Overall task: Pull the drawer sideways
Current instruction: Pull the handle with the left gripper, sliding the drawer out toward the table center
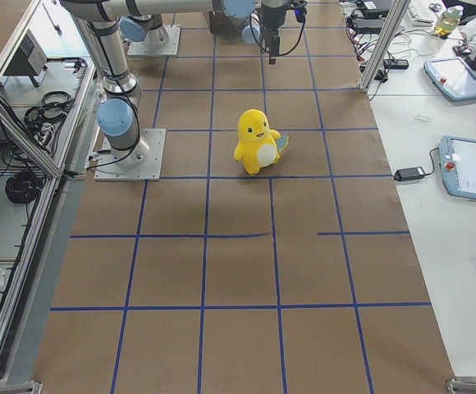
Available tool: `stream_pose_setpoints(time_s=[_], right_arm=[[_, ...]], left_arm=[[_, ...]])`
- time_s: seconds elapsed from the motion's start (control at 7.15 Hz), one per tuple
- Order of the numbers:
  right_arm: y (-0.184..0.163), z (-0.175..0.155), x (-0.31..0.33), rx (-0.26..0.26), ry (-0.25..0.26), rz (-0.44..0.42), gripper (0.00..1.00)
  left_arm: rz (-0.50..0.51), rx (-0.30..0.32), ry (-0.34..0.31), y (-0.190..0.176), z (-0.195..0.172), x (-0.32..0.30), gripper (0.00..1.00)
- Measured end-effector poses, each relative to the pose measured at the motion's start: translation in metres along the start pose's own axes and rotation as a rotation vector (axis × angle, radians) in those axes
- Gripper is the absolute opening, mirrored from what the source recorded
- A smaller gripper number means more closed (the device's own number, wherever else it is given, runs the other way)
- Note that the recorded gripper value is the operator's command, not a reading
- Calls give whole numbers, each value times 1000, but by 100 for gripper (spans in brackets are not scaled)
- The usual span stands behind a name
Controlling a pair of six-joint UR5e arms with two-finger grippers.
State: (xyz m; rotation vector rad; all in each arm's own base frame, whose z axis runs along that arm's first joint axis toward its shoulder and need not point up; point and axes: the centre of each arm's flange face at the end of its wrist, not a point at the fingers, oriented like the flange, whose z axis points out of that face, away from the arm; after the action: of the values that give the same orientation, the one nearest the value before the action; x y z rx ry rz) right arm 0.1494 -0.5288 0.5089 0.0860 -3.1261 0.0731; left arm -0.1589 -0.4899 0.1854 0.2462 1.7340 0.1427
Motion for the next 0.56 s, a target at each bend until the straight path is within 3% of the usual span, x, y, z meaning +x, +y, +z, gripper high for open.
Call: stream_pose_setpoints(time_s=[0.56], right_arm=[[0,0,0,0,0,0,100]], left_arm=[[-7,31,2,0,-19,-1,18]])
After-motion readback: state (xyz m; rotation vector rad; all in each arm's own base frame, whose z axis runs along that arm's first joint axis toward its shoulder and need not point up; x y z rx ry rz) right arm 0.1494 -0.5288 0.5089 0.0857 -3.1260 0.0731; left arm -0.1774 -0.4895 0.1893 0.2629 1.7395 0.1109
